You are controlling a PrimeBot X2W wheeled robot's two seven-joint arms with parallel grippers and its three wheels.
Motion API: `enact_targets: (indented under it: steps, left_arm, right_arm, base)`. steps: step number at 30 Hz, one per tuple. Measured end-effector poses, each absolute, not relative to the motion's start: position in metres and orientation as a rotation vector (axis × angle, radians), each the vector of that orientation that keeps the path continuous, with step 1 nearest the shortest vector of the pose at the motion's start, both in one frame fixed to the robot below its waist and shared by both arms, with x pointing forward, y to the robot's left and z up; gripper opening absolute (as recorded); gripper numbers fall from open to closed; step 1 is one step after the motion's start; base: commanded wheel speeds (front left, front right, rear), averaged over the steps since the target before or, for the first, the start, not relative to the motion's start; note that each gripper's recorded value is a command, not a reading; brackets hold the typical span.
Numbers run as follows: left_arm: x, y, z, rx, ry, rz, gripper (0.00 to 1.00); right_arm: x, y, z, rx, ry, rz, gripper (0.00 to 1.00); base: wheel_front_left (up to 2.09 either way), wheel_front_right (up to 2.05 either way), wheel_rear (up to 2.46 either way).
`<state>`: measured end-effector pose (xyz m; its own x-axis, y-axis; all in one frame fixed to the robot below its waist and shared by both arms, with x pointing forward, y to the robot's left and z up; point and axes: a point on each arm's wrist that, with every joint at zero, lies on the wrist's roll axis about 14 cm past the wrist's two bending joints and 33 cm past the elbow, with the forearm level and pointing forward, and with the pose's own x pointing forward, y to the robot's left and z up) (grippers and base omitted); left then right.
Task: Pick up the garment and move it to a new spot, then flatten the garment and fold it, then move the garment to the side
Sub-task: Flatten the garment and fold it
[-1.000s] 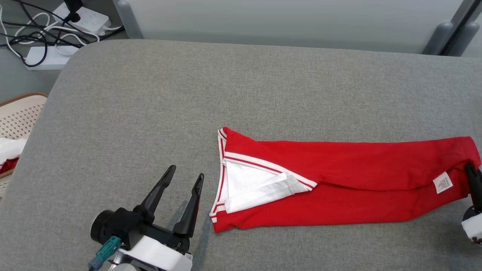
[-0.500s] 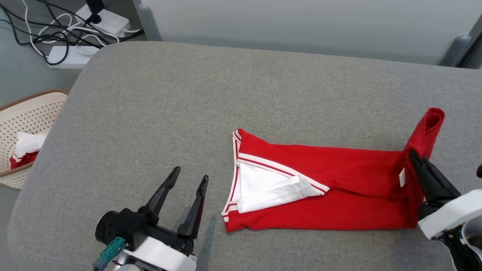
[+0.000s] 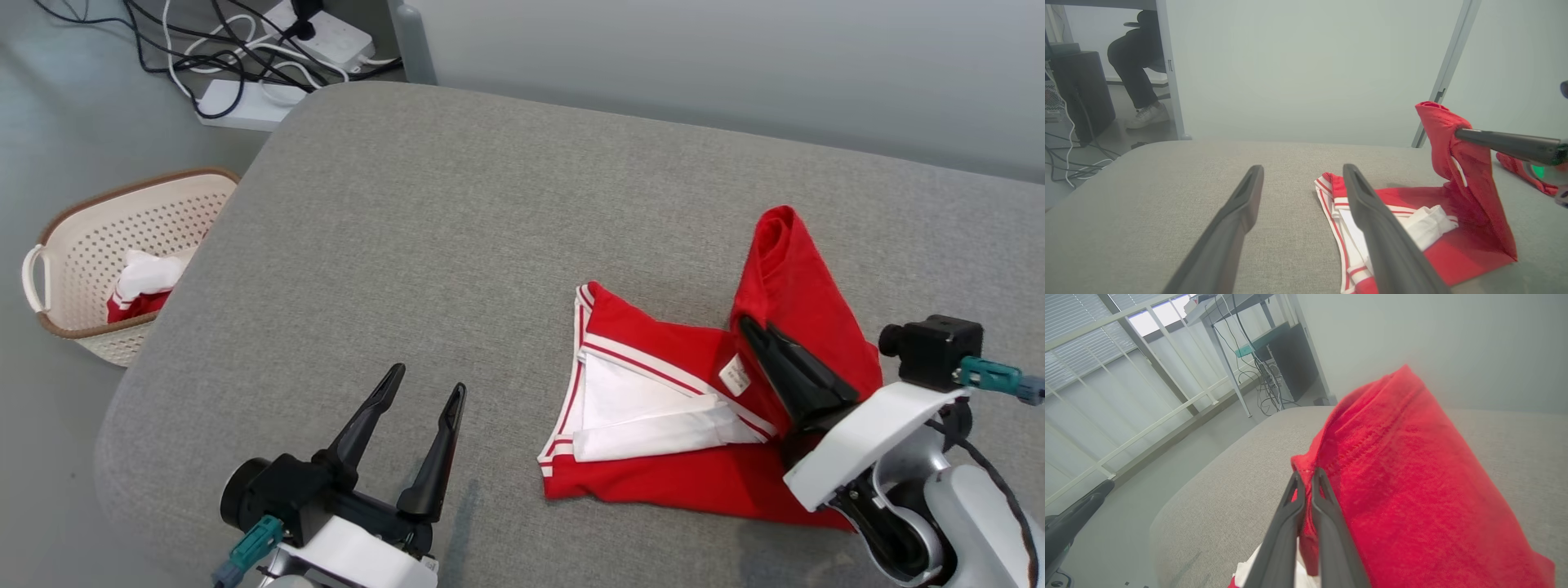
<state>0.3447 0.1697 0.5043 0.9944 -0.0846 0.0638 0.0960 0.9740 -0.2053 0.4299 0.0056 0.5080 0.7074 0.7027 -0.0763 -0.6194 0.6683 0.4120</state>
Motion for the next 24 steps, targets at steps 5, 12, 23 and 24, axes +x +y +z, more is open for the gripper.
enact_targets:
  steps: [5,12,23,24]
  left_arm:
    - [0.337,0.179,0.505,-0.207,-0.059,-0.053,1.0]
    - [0.328,0.191,0.506,-0.211,-0.063,0.001,1.0]
    - [0.326,0.198,0.497,-0.213,-0.033,0.038,1.0]
    - [0.327,0.198,0.496,-0.214,-0.031,0.038,1.0]
  right_arm:
    - [0.423,0.044,0.505,0.383,0.271,0.843,0.0]
    - [0.408,0.077,0.482,0.364,0.364,0.93,0.0]
    - [0.387,0.104,0.442,0.335,0.529,1.003,1.0]
    - [0.386,0.105,0.441,0.336,0.531,1.006,1.0]
  base:
    - [0.0,0.0,0.0]
    - [0.0,0.0,0.0]
    - [0.0,0.0,0.0]
    - [0.0,0.0,0.0]
